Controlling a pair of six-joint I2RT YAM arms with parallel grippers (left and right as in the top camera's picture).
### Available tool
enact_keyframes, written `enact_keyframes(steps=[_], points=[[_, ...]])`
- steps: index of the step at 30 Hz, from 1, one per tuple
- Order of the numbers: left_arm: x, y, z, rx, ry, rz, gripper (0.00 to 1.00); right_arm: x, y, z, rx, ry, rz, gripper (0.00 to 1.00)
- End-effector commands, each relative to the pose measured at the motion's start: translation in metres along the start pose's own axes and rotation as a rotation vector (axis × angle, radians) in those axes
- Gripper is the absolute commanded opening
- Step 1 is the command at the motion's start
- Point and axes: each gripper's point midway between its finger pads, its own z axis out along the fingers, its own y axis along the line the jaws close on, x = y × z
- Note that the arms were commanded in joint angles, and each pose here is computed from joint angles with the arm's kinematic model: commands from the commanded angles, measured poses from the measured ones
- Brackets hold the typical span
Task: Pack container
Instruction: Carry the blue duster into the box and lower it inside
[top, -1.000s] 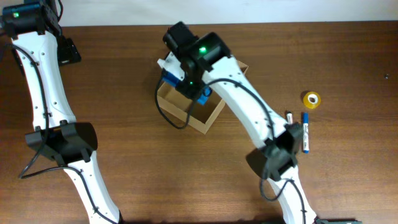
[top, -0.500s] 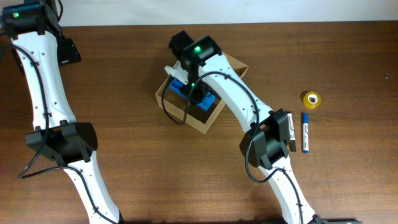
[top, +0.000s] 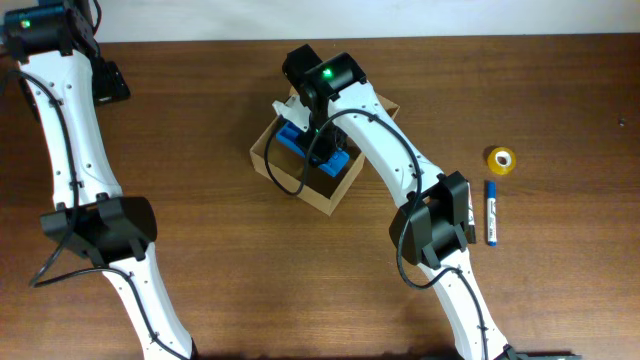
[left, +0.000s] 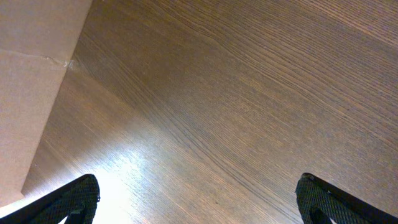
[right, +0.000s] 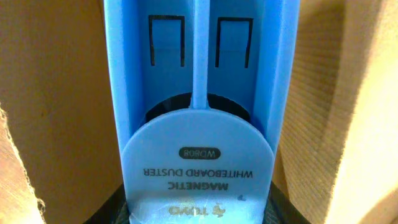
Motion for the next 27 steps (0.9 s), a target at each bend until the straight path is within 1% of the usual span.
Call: enact_keyframes(steps=[1, 8, 13, 14, 15, 16, 19, 22, 23, 25, 26, 27], points=[[0.001, 0.002, 0.001, 0.001, 0.007, 0.009, 1.00, 0.005, 0.008, 0.017, -0.041, 0.038, -0.009, 0.04], [0.001, 0.002, 0.001, 0.001, 0.008, 0.009, 1.00, 0.017, 0.009, 0.038, -0.049, 0.090, -0.006, 0.04], [0.001, 0.002, 0.001, 0.001, 0.007, 0.010, 1.00, 0.016, 0.009, 0.041, -0.048, 0.089, -0.006, 0.04], [0.001, 0.002, 0.001, 0.001, 0.007, 0.009, 1.00, 0.016, 0.008, 0.041, -0.043, 0.087, -0.007, 0.15], [0.001, 0.002, 0.001, 0.001, 0.008, 0.009, 1.00, 0.016, 0.005, 0.041, -0.028, 0.088, -0.007, 0.27], [0.001, 0.002, 0.001, 0.001, 0.008, 0.009, 1.00, 0.016, 0.003, 0.041, -0.015, 0.093, -0.008, 0.31], [0.001, 0.002, 0.001, 0.001, 0.007, 0.009, 1.00, 0.018, -0.001, 0.041, 0.009, 0.103, -0.009, 0.32], [0.001, 0.002, 0.001, 0.001, 0.008, 0.010, 1.00, 0.018, -0.001, 0.041, 0.010, 0.104, -0.009, 0.35], [0.001, 0.002, 0.001, 0.001, 0.007, 0.009, 1.00, 0.018, -0.001, 0.041, 0.010, 0.105, -0.008, 0.39], [0.001, 0.002, 0.001, 0.001, 0.008, 0.010, 1.00, 0.019, -0.001, 0.041, 0.010, 0.106, -0.004, 0.43], [0.001, 0.002, 0.001, 0.001, 0.008, 0.009, 1.00, 0.019, -0.001, 0.041, 0.009, 0.108, -0.004, 0.47], [0.001, 0.002, 0.001, 0.001, 0.007, 0.009, 1.00, 0.020, -0.001, 0.041, 0.008, 0.111, -0.001, 0.61]])
